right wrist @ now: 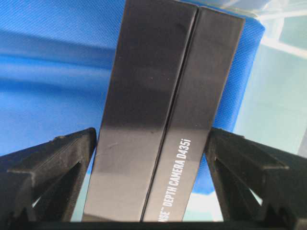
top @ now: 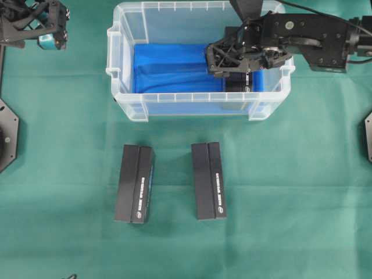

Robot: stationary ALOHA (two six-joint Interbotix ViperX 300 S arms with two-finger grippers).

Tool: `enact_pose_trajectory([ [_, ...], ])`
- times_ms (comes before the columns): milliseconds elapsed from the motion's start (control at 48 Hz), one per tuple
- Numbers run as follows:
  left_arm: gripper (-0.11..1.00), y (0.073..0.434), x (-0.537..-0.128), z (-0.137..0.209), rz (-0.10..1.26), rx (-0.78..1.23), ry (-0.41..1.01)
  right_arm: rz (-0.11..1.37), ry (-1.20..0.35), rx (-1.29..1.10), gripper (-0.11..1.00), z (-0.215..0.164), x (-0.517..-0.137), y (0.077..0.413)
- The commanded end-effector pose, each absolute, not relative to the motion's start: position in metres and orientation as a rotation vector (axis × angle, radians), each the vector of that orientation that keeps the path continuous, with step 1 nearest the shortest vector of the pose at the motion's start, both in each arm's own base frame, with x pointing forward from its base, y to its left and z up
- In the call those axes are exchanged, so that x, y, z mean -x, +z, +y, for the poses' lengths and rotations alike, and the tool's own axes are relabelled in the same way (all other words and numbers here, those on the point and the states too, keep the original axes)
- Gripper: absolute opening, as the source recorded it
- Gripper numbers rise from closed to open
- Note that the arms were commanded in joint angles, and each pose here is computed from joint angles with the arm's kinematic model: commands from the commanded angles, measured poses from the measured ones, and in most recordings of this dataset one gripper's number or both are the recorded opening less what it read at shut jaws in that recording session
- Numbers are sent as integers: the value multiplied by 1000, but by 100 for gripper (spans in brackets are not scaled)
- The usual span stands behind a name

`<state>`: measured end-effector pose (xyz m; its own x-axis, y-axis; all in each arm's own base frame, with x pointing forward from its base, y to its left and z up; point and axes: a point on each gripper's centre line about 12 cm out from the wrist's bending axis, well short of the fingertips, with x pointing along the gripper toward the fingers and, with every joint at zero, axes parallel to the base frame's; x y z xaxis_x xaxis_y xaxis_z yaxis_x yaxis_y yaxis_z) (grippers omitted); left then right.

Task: Take out the box from the case.
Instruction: 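Lower the right gripper around the right black box pair and close, then lift the gripped box pair up out of the bin with the right gripper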

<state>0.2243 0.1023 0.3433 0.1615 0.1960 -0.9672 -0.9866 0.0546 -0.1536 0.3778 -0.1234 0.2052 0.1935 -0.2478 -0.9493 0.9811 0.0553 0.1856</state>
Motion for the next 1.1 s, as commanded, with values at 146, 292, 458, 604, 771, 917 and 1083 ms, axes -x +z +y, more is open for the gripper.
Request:
enact_pose_trajectory([
  [146, 94, 350, -224, 101, 945, 1107, 1139, 878, -1156, -1097, 81, -127, -379, 210],
  [292, 95, 350, -224, 101, 944, 1108, 1137, 869, -1164, -1114, 68, -127, -379, 211],
  [458, 94, 350, -224, 101, 945, 1108, 1138, 863, -1160, -1117, 68, -127, -380, 212],
  [604, 94, 350, -224, 101, 945, 1106, 1138, 859, -1160, -1119, 68, -127, -381, 214],
  [771, 94, 350, -224, 101, 946, 1107, 1140, 865, -1177, -1117, 68, -128, -380, 225],
  [917, 94, 349, -222, 100, 958, 1108, 1147, 860, -1198, -1113, 68, -129, -377, 247],
  [1083, 94, 349, -222, 100, 963, 1106, 1150, 848, -1208, -1119, 68, -128, -372, 270],
])
